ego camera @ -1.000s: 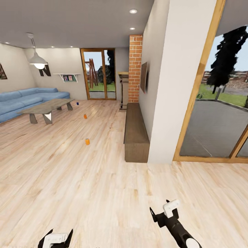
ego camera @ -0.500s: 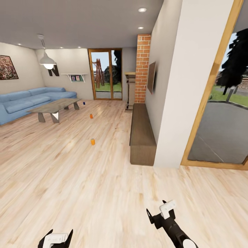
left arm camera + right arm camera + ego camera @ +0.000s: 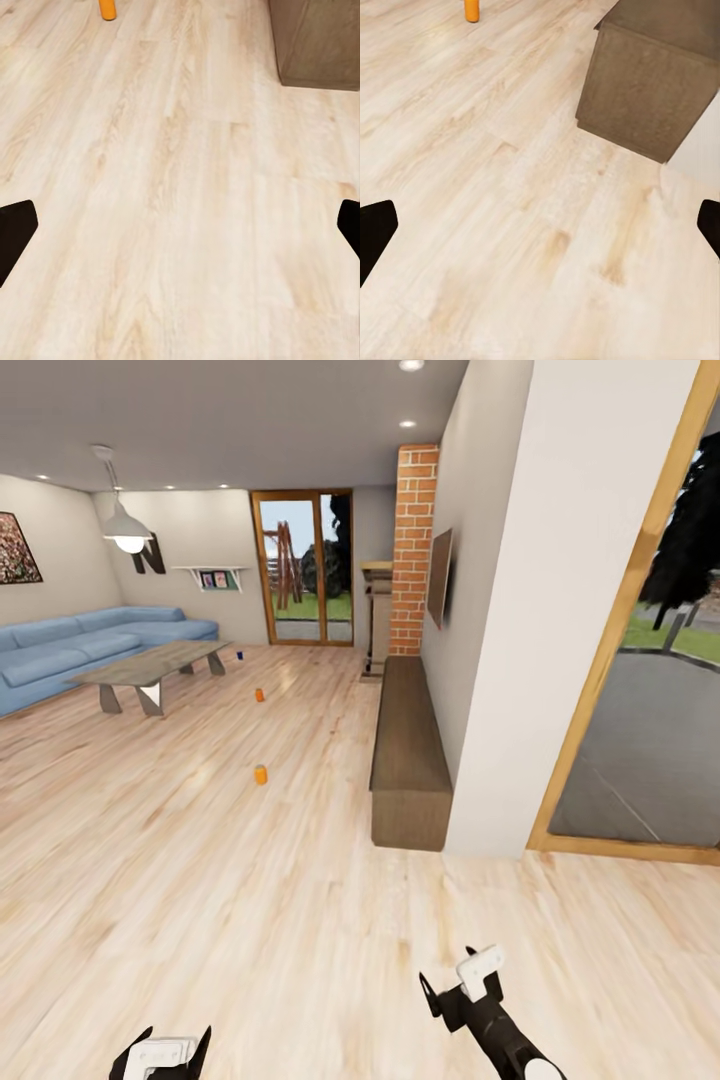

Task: Put the three can of soda from the living room inside the tash can in the kitchen.

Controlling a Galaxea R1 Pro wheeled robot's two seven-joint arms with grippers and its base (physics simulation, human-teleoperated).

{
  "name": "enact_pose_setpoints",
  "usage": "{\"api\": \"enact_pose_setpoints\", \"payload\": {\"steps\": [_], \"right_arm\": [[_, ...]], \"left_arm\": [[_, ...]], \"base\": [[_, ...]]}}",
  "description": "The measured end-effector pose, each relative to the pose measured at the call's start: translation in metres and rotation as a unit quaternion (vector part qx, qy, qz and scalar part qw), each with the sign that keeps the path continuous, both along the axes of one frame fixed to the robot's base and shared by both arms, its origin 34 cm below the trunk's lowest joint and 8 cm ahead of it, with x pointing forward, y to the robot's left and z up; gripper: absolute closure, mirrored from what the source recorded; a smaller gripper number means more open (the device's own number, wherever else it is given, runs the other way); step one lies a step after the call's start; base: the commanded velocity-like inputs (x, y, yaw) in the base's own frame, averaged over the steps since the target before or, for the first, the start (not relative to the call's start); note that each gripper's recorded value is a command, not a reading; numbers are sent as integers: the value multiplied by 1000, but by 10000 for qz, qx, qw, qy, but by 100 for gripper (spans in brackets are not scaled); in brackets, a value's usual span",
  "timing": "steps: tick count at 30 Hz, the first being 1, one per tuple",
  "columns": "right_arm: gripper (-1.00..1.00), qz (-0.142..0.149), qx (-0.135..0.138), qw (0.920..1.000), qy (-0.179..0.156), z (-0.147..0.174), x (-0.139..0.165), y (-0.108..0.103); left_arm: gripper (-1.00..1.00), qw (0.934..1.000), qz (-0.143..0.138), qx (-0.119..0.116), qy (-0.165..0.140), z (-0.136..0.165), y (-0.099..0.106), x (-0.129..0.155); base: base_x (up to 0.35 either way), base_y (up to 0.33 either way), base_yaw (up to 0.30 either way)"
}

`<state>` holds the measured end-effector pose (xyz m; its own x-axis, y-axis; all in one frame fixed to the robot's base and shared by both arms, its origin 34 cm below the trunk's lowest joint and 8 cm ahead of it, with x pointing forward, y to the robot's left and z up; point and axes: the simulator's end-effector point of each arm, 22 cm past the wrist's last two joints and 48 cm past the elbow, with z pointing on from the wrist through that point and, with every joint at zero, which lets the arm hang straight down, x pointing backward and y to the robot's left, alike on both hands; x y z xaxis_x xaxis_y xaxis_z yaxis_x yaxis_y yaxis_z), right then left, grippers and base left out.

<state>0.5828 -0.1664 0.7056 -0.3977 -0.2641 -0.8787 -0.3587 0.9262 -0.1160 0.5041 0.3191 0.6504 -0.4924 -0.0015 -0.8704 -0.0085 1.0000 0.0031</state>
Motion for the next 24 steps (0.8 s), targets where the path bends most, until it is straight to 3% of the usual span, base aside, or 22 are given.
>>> {"api": "enact_pose_setpoints", "payload": {"steps": [6,18,24], "right_arm": [[-100,-158,-112,9998,30,-8,-1,-3],[-100,-173,-166,9997,11,-12,-4,0],[-100,-186,-124,9997,40,-13,-5,6]], "left_arm": [[-100,10000,9,5,40,-3,1,-1],[-100,10000,9,8,6,-2,1,-1],[-100,10000,15,8,6,-2,1,-1]], "base": [[290,-180,45],[220,-129,15],[151,-90,181]]}}
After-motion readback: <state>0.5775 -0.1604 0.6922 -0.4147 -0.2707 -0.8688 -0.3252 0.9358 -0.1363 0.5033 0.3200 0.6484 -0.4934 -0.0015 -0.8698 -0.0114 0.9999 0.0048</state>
